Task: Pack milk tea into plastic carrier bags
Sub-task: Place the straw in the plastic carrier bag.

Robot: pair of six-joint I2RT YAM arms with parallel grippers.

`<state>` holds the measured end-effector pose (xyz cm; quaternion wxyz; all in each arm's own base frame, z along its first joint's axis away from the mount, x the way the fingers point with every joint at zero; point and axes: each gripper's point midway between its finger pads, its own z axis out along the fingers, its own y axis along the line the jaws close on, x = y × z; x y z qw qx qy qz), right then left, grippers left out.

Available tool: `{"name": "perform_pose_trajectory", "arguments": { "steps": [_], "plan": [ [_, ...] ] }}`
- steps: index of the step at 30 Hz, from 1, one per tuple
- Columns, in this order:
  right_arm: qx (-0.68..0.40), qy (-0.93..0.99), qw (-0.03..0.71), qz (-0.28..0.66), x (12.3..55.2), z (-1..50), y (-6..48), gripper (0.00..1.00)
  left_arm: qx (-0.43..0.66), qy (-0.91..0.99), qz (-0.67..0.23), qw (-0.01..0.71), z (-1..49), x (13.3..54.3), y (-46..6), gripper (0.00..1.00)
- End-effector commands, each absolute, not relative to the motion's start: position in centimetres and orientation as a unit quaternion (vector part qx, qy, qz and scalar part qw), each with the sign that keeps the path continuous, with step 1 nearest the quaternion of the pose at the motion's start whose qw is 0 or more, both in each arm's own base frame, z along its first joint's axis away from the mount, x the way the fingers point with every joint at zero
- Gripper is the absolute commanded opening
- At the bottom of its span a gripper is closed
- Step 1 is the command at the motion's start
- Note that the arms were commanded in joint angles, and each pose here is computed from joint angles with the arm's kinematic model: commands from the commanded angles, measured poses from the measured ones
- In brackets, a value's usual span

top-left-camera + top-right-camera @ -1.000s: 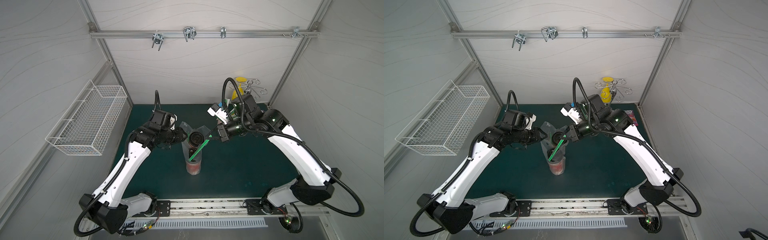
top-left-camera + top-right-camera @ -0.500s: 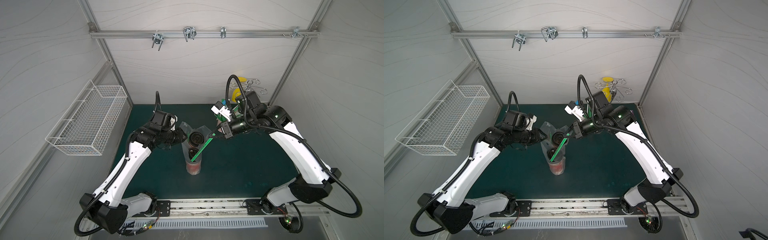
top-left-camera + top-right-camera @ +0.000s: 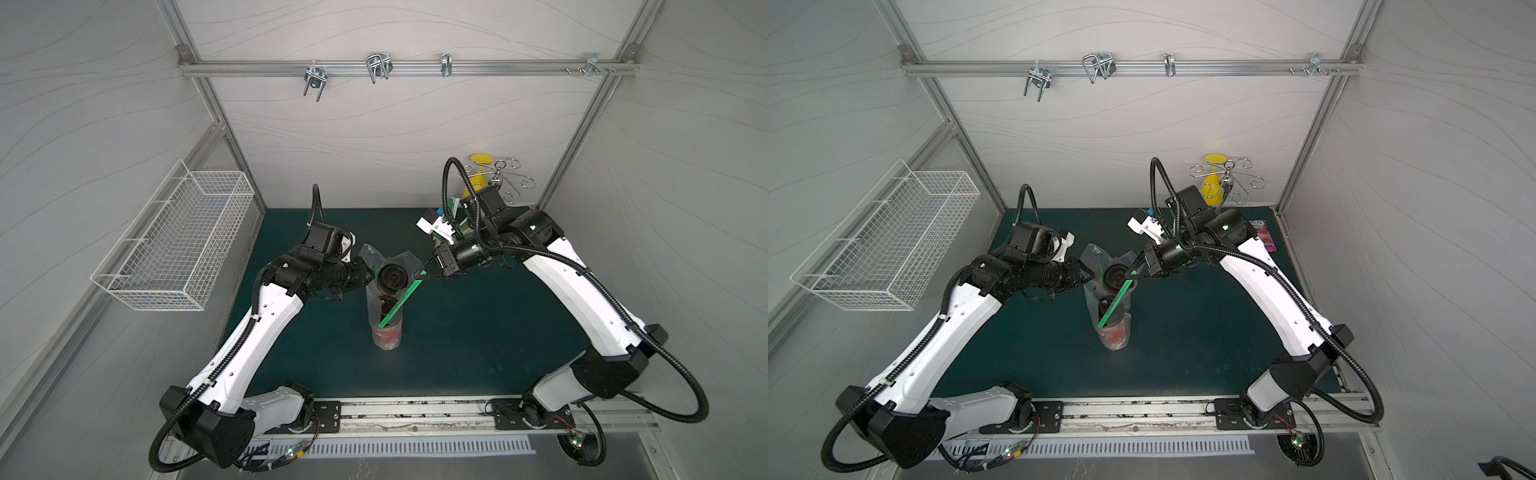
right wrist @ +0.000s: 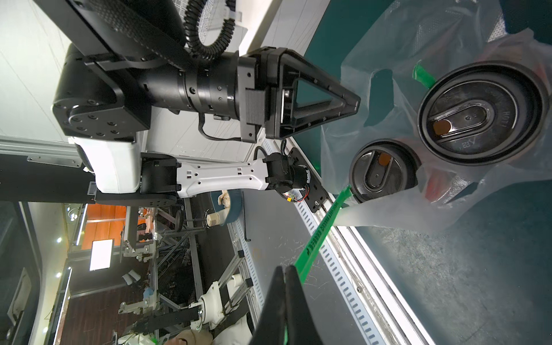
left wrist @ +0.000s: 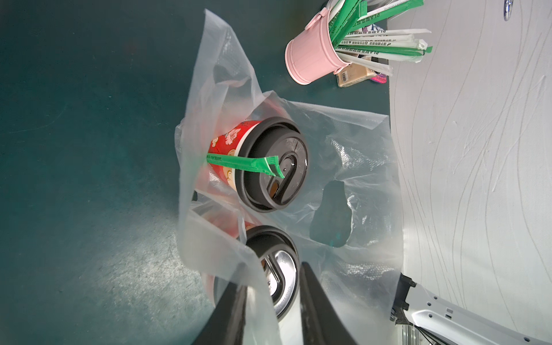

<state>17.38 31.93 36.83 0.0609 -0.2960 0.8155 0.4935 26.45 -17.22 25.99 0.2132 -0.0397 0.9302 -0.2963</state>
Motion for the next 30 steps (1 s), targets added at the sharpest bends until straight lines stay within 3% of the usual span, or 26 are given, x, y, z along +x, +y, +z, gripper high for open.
{"name": "perform_pose_trajectory", "arguments": {
  "steps": [1,11,16,30],
  "plan": [
    [-0.293,0.825,0.052,0.481,17.3,36.5,31.4,0.0,-0.027,0.92,-0.311,0.236,27.2,26.9,-17.7,0.28],
    [-0.292,0.857,0.07,0.42,19.2,35.0,31.0,0.0,-0.025,0.919,-0.317,0.233,27.1,27.1,-18.0,0.13],
    [-0.327,0.847,0.093,0.408,18.6,35.7,31.9,0.0,-0.025,0.918,-0.319,0.235,27.4,27.0,-18.0,0.01],
    [-0.452,0.821,0.125,0.325,16.1,35.0,34.7,0.0,-0.028,0.919,-0.317,0.233,27.4,27.1,-17.9,0.0]
  ]
}}
